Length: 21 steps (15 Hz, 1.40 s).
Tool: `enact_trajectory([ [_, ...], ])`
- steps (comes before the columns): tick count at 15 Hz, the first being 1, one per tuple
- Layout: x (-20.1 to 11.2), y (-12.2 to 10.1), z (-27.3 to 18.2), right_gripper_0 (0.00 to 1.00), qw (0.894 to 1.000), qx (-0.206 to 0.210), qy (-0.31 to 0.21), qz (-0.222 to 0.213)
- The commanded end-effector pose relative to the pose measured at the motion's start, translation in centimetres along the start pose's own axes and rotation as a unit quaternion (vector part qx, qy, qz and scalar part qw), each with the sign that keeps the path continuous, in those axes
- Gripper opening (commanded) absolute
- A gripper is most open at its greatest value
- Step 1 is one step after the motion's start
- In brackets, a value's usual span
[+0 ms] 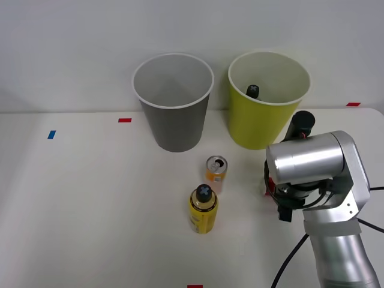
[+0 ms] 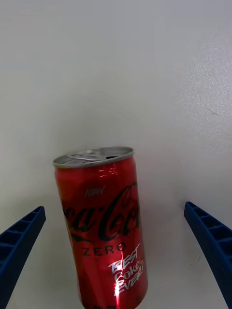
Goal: Put cans in the gray bin, plastic bottles in the light green bin
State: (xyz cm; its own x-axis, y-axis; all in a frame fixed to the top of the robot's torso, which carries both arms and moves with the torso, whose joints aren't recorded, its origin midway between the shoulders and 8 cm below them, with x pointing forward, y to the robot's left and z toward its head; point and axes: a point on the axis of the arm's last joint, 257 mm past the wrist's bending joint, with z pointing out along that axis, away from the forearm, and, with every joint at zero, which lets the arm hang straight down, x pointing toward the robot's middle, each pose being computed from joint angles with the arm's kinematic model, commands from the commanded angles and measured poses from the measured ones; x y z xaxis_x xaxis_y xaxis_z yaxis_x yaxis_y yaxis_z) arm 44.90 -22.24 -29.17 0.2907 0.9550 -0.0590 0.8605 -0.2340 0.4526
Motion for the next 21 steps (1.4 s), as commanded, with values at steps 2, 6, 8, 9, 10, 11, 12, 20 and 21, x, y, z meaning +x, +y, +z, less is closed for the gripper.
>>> enact_trajectory([
  [2,-0.2,0.2,0.0,1.00,1.000,0.000,-0.001,0.000],
  [6,-0.3,0.1,0.2,1.00,1.000,0.002,-0.003,-0.002],
  [8,-0.2,0.0,0.7,1.00,1.000,0.010,-0.010,-0.007],
  [9,0.0,0.0,1.1,1.00,1.000,0.017,-0.018,-0.009],
  [10,0.3,0.1,1.2,1.00,0.999,0.018,-0.025,-0.010],
  [11,0.3,0.1,1.2,1.00,0.999,0.018,-0.025,-0.010],
  [12,0.0,0.2,1.2,1.00,0.999,0.018,-0.027,-0.010],
  [20,-0.2,0.2,1.2,0.82,0.999,0.017,-0.032,-0.012],
  [21,-0.2,0.2,1.2,0.69,0.999,0.017,-0.032,-0.015],
])
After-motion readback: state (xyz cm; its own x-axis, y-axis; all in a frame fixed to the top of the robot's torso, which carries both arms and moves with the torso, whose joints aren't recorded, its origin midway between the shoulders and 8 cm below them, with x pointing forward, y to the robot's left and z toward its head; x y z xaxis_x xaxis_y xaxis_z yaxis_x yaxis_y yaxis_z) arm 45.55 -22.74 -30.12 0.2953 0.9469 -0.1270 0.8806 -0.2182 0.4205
